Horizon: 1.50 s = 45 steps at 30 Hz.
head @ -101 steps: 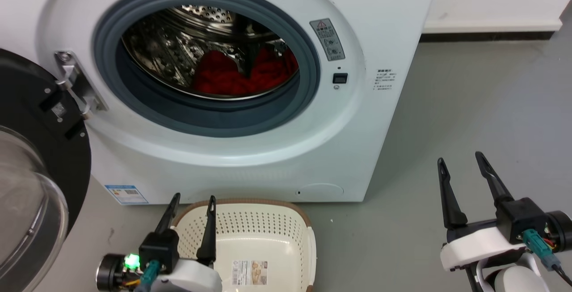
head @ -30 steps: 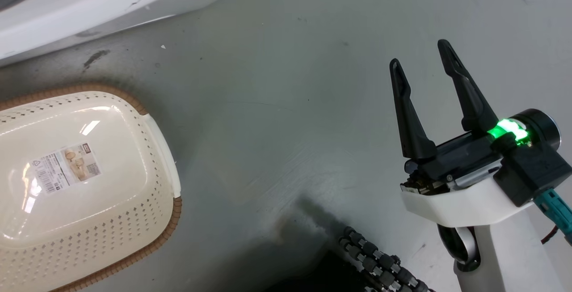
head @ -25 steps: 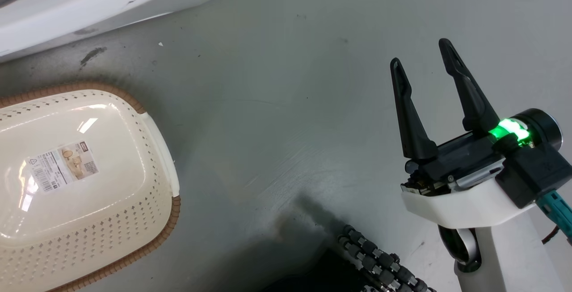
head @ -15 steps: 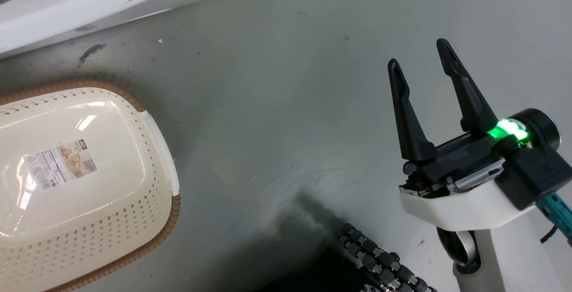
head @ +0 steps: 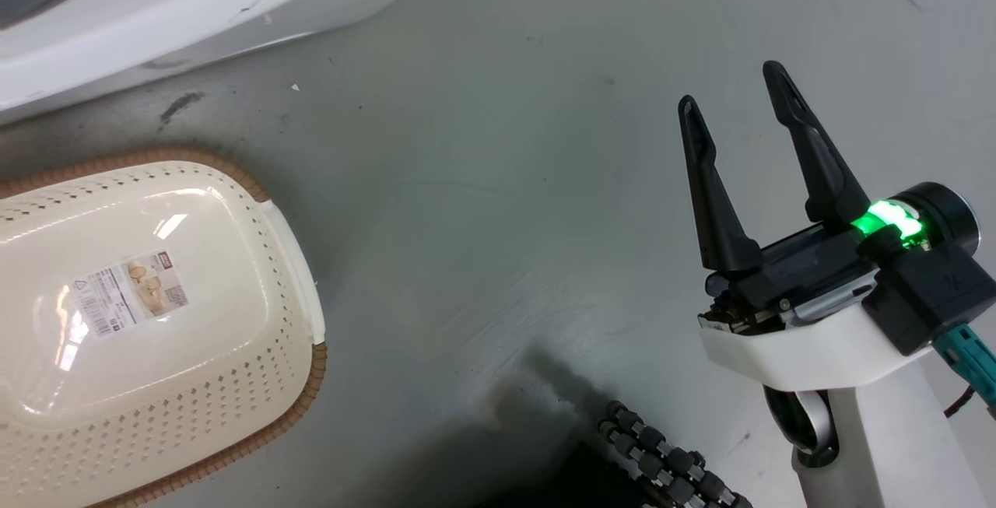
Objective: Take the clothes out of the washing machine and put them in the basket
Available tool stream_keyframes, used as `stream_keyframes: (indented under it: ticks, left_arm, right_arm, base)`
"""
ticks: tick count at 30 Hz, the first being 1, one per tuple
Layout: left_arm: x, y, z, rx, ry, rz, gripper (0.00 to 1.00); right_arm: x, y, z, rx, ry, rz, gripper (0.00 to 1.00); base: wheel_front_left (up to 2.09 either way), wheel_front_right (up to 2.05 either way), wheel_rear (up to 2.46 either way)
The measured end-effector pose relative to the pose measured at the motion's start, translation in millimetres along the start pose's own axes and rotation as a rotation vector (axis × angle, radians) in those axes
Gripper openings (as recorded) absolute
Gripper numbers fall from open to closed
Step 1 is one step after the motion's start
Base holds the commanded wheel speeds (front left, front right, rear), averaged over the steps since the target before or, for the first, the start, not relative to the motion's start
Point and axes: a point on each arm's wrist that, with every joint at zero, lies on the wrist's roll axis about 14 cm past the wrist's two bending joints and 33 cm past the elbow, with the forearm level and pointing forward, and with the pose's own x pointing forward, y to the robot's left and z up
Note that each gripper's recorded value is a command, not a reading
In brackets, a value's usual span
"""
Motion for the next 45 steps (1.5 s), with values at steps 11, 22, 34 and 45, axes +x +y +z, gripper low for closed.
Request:
stream_keyframes:
  ticks: [11, 22, 34, 45]
  left_arm:
    - [-34, -21, 24, -0.032, -0.089, -0.036, 0.0]
    - [-93, -41, 19, -0.067, -0.156, -0.066, 0.0]
    - [-171, -47, 11, -0.093, -0.314, -0.06, 0.0]
    - [-241, -46, 11, -0.105, -0.472, -0.032, 0.0]
  right_arm:
    - [1, -4, 27, -0.017, -0.075, -0.006, 1.0]
    - [-6, -6, 60, -0.034, -0.16, -0.012, 1.0]
    - [-18, 7, 90, -0.03, -0.242, 0.015, 1.0]
    - [-34, 18, 111, -0.012, -0.297, 0.038, 1.0]
  base:
    - [0.0, 0.0, 0.0]
    - [0.0, 0.0, 0.0]
    - [0.0, 0.0, 0.0]
    - [0.0, 0.0, 0.0]
